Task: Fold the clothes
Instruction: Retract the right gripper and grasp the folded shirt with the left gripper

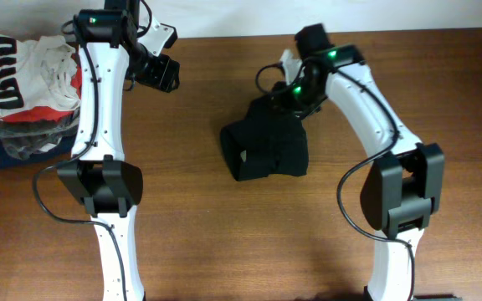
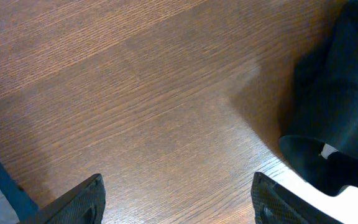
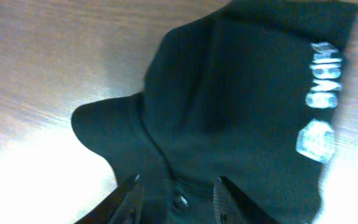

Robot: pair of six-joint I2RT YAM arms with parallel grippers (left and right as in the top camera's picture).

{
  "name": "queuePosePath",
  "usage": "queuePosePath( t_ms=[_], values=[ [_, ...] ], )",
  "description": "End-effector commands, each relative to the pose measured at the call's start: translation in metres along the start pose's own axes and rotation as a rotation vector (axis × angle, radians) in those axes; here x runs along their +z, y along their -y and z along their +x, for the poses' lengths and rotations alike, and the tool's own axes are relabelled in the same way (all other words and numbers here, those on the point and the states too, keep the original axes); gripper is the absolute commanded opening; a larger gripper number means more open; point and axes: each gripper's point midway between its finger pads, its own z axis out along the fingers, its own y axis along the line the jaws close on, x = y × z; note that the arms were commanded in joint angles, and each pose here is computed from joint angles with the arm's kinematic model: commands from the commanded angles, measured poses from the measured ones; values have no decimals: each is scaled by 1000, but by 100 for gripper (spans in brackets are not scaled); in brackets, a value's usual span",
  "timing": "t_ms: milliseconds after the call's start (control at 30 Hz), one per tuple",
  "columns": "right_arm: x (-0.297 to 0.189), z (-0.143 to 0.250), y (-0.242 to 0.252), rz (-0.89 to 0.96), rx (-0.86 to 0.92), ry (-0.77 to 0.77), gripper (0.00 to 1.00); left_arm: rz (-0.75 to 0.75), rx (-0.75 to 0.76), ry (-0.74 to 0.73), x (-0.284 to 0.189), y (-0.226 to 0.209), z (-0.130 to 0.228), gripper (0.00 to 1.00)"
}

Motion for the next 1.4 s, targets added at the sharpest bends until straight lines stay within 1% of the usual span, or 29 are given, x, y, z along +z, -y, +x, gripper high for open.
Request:
queuePosePath(
  t_ms=[0,200,300,367,467,567,600,733,833,900,967,1067,1167,1267,1367],
  values=[
    [-5,5,11,42,-12,-21,42,4,-6,33,-9,1,-6,75],
    [23,31,20,53,10,-106,32,4,-6,33,-9,1,-6,75],
    [42,43,36,108,62,-119,28,4,-6,32,-9,1,-5,75],
    [56,49,49,144,95,-111,28,5,-6,32,-9,2,-6,76],
    [72,54,58,142,96,-96,29,5,-6,32,-9,2,-5,76],
    [75,52,60,135,93,-80,30,5,-6,33,-9,2,-6,76],
    [73,49,58,126,92,-72,33,5,-6,33,-9,2,-6,76],
    [49,25,43,88,76,-11,34,31,-6,40,-9,6,-7,76],
    [19,4,29,80,53,44,43,54,-8,38,-9,10,-6,76],
    [-7,-10,20,77,38,83,51,64,-11,23,-8,13,-2,76],
    [-35,-21,17,109,38,119,56,74,-18,-6,-8,16,5,76],
    [-81,-32,27,178,63,173,63,106,-28,-56,-9,24,16,75],
    [-120,-38,46,227,108,220,71,224,-43,-55,-10,45,18,75],
    [-142,-35,68,246,142,230,75,341,-60,-57,-5,66,18,76],
    [-151,-23,94,253,185,195,78,378,-75,-127,12,74,31,75]
  ],
)
